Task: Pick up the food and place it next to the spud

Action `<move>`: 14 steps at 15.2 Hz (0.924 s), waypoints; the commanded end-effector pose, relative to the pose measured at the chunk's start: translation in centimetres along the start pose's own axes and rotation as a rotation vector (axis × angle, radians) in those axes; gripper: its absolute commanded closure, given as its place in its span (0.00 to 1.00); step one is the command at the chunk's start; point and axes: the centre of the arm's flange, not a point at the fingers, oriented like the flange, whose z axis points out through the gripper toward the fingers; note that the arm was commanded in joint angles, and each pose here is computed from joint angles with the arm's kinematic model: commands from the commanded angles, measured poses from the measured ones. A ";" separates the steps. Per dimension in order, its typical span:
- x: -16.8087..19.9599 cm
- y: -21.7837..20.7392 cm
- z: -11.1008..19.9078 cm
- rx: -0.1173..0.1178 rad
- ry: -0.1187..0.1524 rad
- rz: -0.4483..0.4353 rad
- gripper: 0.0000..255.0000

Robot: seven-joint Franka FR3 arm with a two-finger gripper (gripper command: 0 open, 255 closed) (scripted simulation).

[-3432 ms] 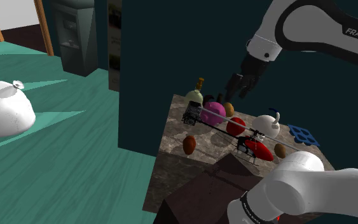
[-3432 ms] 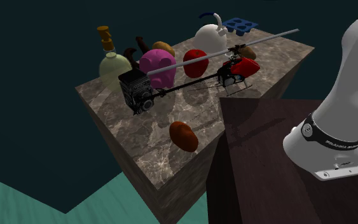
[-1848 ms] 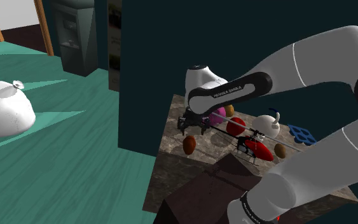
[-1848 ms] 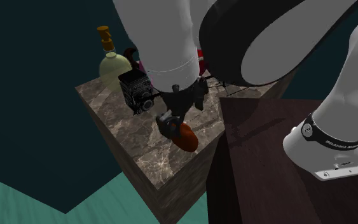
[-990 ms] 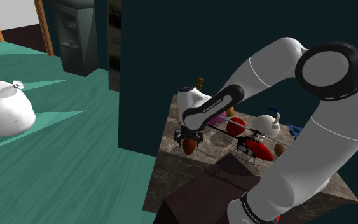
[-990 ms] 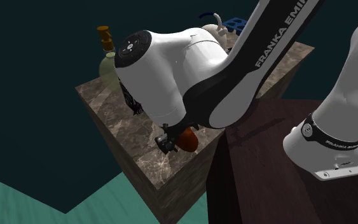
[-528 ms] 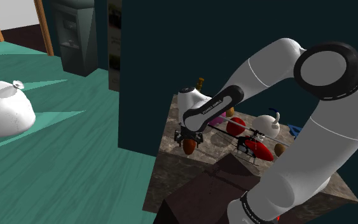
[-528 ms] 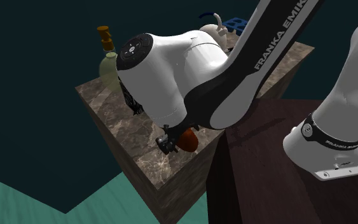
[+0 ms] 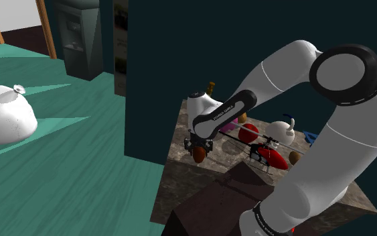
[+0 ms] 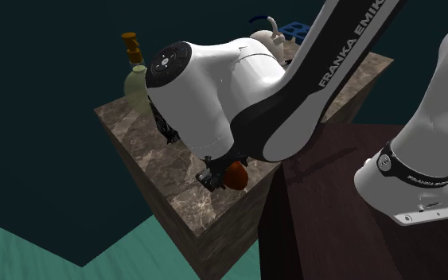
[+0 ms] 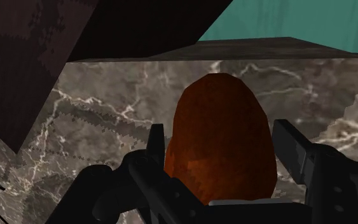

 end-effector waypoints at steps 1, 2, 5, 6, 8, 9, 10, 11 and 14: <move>0.0 0.0 0.0 0.000 0.000 0.000 1.00; 0.0 0.0 0.0 0.000 0.000 0.001 1.00; 0.0 0.5 -1.5 0.000 0.000 0.001 1.00; -0.1 0.7 -2.0 0.000 0.000 0.001 1.00; -0.1 1.0 -3.0 0.000 0.000 0.001 1.00; -0.1 1.2 -3.5 0.000 0.000 0.001 1.00; -0.2 1.4 -4.0 0.000 0.000 0.001 1.00; -0.2 1.5 -4.5 0.000 0.000 0.001 1.00; -0.3 2.0 -6.0 0.000 0.000 0.001 1.00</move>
